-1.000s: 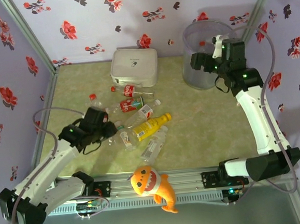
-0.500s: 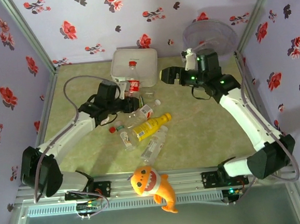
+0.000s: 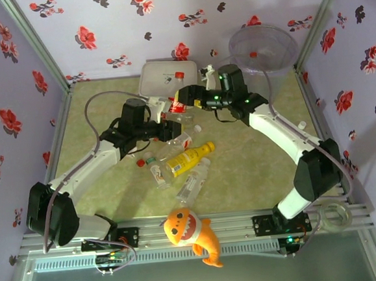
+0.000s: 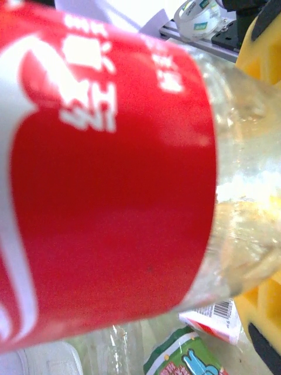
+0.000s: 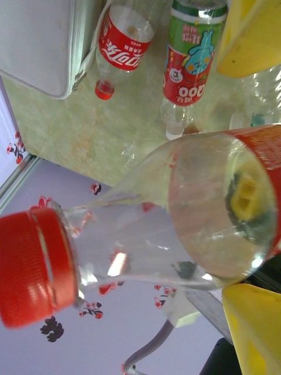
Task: Put the plastic bottles in the bin
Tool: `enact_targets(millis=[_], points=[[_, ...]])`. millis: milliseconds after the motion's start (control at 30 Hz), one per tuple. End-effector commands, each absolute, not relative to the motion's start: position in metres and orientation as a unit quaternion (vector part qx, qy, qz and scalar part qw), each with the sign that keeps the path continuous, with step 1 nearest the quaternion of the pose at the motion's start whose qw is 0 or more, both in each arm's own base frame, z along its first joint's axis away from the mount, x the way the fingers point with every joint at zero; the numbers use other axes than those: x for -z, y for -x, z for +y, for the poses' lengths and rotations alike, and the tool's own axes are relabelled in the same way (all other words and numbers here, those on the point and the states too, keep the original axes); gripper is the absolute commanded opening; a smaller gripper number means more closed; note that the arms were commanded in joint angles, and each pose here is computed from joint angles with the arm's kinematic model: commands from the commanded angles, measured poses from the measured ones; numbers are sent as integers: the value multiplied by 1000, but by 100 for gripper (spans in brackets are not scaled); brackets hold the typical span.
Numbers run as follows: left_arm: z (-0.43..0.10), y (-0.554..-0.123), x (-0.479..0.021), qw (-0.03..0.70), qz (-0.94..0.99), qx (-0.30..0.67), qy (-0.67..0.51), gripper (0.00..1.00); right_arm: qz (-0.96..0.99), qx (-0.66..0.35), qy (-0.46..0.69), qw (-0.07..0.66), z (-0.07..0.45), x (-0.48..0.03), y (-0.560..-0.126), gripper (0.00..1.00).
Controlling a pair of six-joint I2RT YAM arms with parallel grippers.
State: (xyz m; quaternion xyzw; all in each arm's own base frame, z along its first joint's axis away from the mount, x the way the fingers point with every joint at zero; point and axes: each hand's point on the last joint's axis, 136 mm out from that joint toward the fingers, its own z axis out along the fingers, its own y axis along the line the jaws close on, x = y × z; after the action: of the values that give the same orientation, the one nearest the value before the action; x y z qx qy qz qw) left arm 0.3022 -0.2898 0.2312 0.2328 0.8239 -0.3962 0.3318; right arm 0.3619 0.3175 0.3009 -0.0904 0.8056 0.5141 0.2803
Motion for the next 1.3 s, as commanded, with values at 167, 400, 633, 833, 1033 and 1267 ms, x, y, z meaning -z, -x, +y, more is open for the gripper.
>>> enact_targets(millis=[167,400,633,833,1033,1267], points=[[-300,-295,-239,333,798,423,-270,0,774,-560,99,277,338,-308,-371,91],[-302,-295,-242,331,795,427,-274,0,775,-559,105,274,341,-306,-373,84],[-301,-295,-241,325,799,427,-271,11,790,-533,111,282,337,-300,-375,66],[-296,-295,-245,331,800,427,-262,60,799,-512,116,293,333,-299,-377,59],[-283,-289,-247,344,803,415,-253,100,805,-488,123,314,328,-304,-383,55],[-266,-275,-236,337,819,398,-241,100,809,-398,140,409,298,-357,-406,52]])
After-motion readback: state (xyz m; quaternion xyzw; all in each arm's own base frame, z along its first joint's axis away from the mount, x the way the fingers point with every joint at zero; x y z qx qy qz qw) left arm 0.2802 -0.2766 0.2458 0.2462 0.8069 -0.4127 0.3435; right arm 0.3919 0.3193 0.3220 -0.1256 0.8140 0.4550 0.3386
